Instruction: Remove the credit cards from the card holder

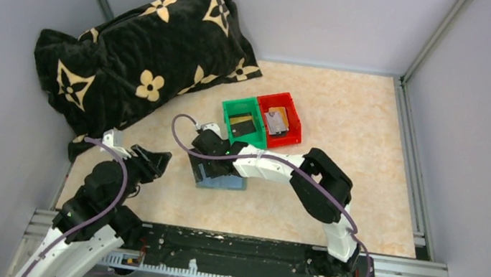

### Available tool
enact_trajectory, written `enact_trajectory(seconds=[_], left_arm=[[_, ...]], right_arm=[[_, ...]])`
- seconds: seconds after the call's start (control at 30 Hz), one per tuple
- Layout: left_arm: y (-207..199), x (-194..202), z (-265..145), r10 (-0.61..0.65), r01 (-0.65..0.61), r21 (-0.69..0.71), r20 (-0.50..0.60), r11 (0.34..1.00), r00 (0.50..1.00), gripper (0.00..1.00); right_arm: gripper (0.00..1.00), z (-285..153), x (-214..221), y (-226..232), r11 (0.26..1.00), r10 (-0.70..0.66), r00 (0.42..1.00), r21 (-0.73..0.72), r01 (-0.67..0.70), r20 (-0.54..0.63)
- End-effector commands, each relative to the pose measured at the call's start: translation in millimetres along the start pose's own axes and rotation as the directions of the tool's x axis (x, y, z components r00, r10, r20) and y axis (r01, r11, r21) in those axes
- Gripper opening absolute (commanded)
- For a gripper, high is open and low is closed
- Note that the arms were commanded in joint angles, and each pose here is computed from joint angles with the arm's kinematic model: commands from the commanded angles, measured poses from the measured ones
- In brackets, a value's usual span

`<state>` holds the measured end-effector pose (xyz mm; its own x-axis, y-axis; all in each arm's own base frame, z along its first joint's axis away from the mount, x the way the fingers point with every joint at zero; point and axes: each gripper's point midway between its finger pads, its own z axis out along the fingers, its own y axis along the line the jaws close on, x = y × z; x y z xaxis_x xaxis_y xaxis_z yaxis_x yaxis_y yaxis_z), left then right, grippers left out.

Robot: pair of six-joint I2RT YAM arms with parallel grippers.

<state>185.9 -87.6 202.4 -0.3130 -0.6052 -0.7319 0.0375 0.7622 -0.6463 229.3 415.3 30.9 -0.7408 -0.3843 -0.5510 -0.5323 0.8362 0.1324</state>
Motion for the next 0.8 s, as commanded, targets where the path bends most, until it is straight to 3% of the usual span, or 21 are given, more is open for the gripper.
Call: enact_trajectory(seconds=[0.0,0.27,0.33,0.47,0.53,0.67,0.77], left_arm=[[4,-2,-2,0.012,-0.012,-0.034,-0.006,0.999,1.0,0.55],[0,10,7,0.043,-0.043,-0.007,-0.045,0.999,0.998,0.57],[-1,14,9,0.049,-0.05,-0.004,-0.062,0.999,0.997,0.58],[-4,18,12,0.055,-0.054,0.014,-0.086,0.998,0.995,0.7],[-6,21,13,0.053,-0.051,0.023,-0.095,0.998,0.994,0.79],[-16,29,17,0.056,-0.046,0.074,-0.131,0.996,0.99,0.98],[-19,51,26,0.079,-0.062,0.082,-0.23,0.995,0.97,1.0]], right_arm=[[0.83,5,-13,11,0.999,0.04,0.998,-0.006,-0.04,0.04],[0.29,-10,-13,-4,0.996,0.07,0.995,0.042,-0.073,0.072],[0.29,-18,-19,-4,0.997,0.071,0.993,0.035,-0.074,0.095],[0.59,-38,-34,-3,0.996,0.086,0.984,0.009,-0.089,0.159],[0.65,-52,-42,-7,0.995,0.096,0.975,0.01,-0.1,0.198],[0.66,-77,-48,-20,0.993,0.103,0.961,0.025,-0.113,0.257],[0.59,-96,-46,-36,0.988,0.135,0.945,0.027,-0.15,0.299]])
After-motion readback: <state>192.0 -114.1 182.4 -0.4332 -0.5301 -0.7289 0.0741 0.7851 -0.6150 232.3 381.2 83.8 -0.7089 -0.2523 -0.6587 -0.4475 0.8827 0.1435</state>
